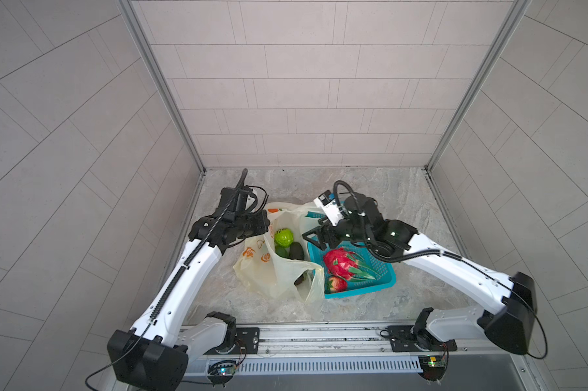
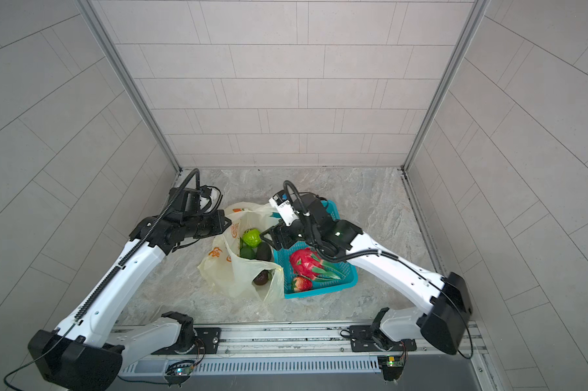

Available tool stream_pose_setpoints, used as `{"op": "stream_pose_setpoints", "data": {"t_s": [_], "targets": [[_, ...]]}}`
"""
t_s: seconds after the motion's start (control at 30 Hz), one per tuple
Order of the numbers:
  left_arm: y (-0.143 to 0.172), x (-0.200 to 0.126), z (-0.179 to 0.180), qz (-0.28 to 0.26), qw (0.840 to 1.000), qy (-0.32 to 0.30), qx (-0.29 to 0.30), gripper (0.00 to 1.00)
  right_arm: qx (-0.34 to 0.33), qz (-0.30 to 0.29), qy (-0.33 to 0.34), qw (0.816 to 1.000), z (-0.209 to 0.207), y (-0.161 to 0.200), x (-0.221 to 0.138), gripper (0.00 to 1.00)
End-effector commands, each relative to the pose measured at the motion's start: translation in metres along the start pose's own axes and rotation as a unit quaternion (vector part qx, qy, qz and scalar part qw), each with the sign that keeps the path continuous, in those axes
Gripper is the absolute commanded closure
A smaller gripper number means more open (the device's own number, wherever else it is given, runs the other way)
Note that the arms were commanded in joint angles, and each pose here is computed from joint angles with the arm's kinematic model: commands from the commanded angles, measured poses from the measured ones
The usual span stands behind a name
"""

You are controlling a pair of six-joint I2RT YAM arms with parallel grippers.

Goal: Place the fruits into the plastic bag
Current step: Place the fruit in the plastic bag, then pick up the fruit from the bin.

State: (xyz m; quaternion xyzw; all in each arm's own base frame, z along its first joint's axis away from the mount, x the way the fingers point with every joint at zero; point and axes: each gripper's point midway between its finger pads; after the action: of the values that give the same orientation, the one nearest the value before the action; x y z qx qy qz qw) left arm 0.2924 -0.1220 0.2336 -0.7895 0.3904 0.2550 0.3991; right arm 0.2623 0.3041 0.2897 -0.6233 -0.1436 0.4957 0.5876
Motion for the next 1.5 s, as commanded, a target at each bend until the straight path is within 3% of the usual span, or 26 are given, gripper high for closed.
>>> {"op": "stream_pose_setpoints", "data": {"t_s": [0.0,0.13,0.27,0.53,0.87,1.1,1.3,1.47], "targets": [[-0.007,0.001,-0.001,-0.012,1.0,-0.002,-0.002,1.0,0.031,-0.018,0.068,0.997,-0.034,0.012,-0.039,0.2],[-0.008,0.002,-0.001,-0.013,1.0,-0.003,-0.005,1.0,0.112,-0.001,0.17,0.979,-0.086,0.049,-0.07,0.2],[-0.006,0.002,-0.001,-0.008,1.0,0.0,-0.004,1.0,0.141,0.038,0.225,0.963,-0.109,0.094,-0.083,0.18],[-0.002,0.002,-0.001,0.0,1.0,-0.001,0.001,1.0,0.067,0.204,0.153,0.965,-0.068,0.167,-0.046,0.17],[-0.003,0.007,0.0,0.003,1.0,-0.003,-0.003,1.0,0.006,0.259,0.134,0.957,-0.052,0.189,-0.005,0.12],[-0.004,0.007,0.001,0.002,1.0,-0.006,-0.002,1.0,-0.034,0.337,0.191,0.921,-0.074,0.208,0.008,0.12],[-0.002,0.008,0.002,0.004,1.0,-0.006,-0.004,1.0,-0.029,0.398,0.203,0.894,-0.084,0.232,0.03,0.13],[-0.001,0.008,0.0,0.007,1.0,-0.001,-0.005,1.0,0.013,0.398,0.17,0.901,-0.078,0.246,0.049,0.22]]}}
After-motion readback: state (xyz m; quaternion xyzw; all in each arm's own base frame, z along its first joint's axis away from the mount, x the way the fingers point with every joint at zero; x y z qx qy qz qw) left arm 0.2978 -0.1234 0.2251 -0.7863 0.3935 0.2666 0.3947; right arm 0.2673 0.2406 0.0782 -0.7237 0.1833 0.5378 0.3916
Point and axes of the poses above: each gripper's point midway between its finger pads, its own x axis out along the fingers, its own z axis along the line the jaws close on, y = z × x, and after that the axes turned 9 degrees about -x, right-handed
